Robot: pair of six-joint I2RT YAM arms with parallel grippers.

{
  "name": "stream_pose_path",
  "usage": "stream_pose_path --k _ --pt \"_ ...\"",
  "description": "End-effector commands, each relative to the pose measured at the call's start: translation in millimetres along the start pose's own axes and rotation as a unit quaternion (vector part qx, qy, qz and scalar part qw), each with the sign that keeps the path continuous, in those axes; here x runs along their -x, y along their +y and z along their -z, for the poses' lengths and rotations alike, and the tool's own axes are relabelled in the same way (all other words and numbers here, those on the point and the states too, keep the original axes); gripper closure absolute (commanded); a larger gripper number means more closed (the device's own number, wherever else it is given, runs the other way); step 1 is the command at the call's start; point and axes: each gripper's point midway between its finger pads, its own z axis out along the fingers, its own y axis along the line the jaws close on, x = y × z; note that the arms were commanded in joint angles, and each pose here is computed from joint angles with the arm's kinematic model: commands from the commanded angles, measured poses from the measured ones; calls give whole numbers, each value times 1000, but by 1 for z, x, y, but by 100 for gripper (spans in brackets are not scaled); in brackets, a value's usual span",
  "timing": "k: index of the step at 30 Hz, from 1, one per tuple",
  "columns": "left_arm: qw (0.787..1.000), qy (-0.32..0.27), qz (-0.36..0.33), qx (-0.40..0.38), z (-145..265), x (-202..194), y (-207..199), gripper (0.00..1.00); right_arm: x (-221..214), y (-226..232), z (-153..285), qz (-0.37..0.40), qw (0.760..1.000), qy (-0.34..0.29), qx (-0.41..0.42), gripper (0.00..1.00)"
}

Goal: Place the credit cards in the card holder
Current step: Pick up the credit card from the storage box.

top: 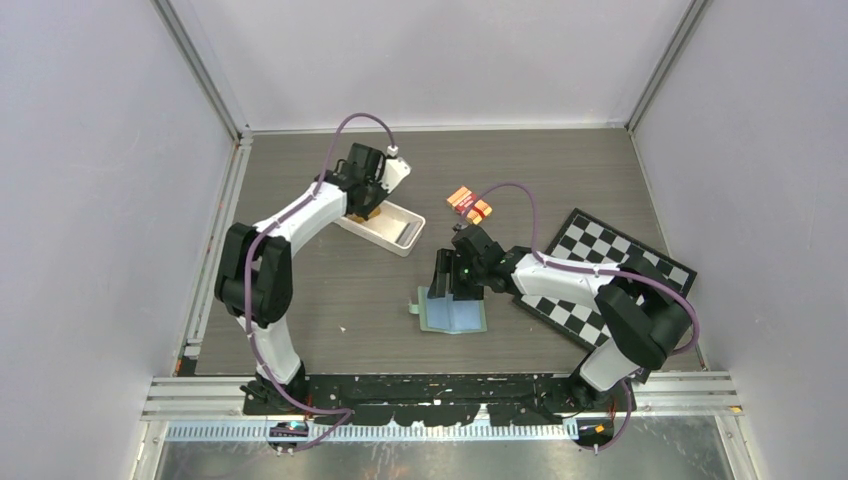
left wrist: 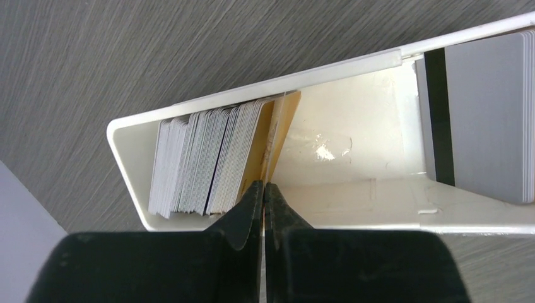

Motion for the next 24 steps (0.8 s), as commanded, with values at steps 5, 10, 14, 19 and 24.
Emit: stream_pose_path --k 5,10,14,19,24 --pt "999 -14 32 -3 47 15 7 100 14 13 15 1 999 -30 23 31" --pt "997 -46 65 -7 73 31 10 100 19 17 22 6 999 -40 25 31" --pt "989 -96 107 -28 102 49 5 100 29 23 36 13 997 -62 38 30" --pt "966 -161 174 -102 131 70 -22 100 53 27 62 33 992 -99 77 26" --pt "925 -223 225 -212 167 92 -58 100 77 43 105 51 971 -149 178 24"
